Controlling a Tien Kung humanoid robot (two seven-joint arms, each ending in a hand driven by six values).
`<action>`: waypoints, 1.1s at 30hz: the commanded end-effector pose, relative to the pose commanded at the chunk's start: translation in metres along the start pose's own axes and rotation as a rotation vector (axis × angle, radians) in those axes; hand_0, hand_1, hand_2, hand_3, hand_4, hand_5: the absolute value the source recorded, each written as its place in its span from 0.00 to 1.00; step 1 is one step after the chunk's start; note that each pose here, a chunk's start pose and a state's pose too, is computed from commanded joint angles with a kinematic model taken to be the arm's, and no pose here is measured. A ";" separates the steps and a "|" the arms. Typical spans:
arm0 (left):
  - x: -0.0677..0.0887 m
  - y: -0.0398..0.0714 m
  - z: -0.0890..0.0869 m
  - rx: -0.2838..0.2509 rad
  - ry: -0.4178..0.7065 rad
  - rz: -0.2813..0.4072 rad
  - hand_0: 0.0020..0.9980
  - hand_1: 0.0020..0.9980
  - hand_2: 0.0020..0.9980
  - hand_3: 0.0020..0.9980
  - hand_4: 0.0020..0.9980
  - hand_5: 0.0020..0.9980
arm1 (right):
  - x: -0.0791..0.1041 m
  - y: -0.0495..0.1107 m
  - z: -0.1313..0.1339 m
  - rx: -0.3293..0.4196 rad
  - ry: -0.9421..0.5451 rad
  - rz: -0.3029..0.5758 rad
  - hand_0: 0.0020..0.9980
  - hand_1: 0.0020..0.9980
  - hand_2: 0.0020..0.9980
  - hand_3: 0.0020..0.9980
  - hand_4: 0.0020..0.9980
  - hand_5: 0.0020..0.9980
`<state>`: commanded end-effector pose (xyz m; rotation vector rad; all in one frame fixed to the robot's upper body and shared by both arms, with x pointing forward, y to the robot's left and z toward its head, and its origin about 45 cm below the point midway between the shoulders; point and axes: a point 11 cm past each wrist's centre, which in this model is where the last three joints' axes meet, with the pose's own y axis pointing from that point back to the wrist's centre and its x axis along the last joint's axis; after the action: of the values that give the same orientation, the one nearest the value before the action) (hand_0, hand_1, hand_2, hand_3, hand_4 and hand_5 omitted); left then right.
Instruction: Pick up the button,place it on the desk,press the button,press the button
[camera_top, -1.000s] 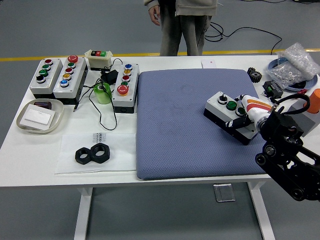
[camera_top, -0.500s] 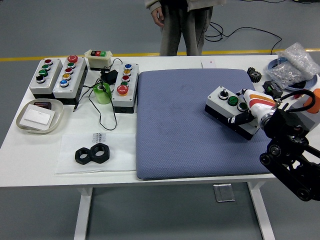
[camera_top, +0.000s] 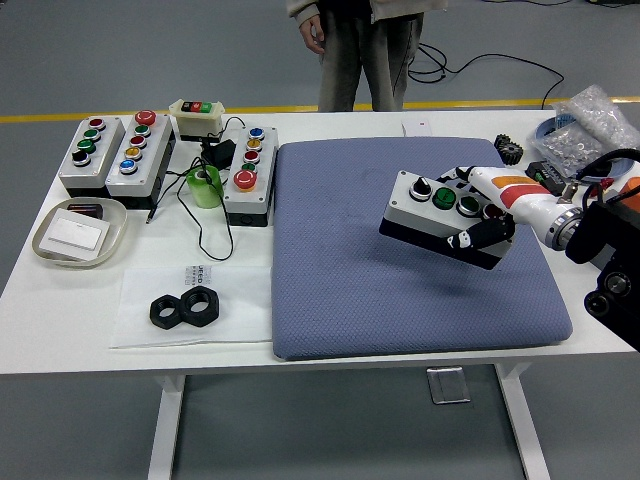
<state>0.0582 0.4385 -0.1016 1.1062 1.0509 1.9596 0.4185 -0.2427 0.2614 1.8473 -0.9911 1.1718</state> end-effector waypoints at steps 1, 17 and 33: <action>0.000 0.000 0.000 0.000 0.000 0.000 0.73 0.83 0.88 0.83 0.64 1.00 | 0.001 0.001 -0.001 0.018 0.011 -0.003 0.45 0.41 0.47 0.62 0.78 0.05; -0.002 0.000 0.001 -0.001 0.005 -0.003 0.74 0.83 0.88 0.83 0.64 1.00 | -0.013 0.008 -0.009 0.153 0.167 -0.077 0.45 0.41 0.47 0.62 0.78 0.04; -0.003 0.000 0.001 -0.001 0.005 -0.005 0.74 0.83 0.88 0.83 0.64 1.00 | -0.031 0.010 -0.017 0.237 0.209 -0.103 0.45 0.41 0.47 0.61 0.77 0.03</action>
<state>0.0608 0.4360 -0.1021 1.0975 1.0550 1.9593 0.3943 -0.2254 0.2401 1.8840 -0.6562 1.4349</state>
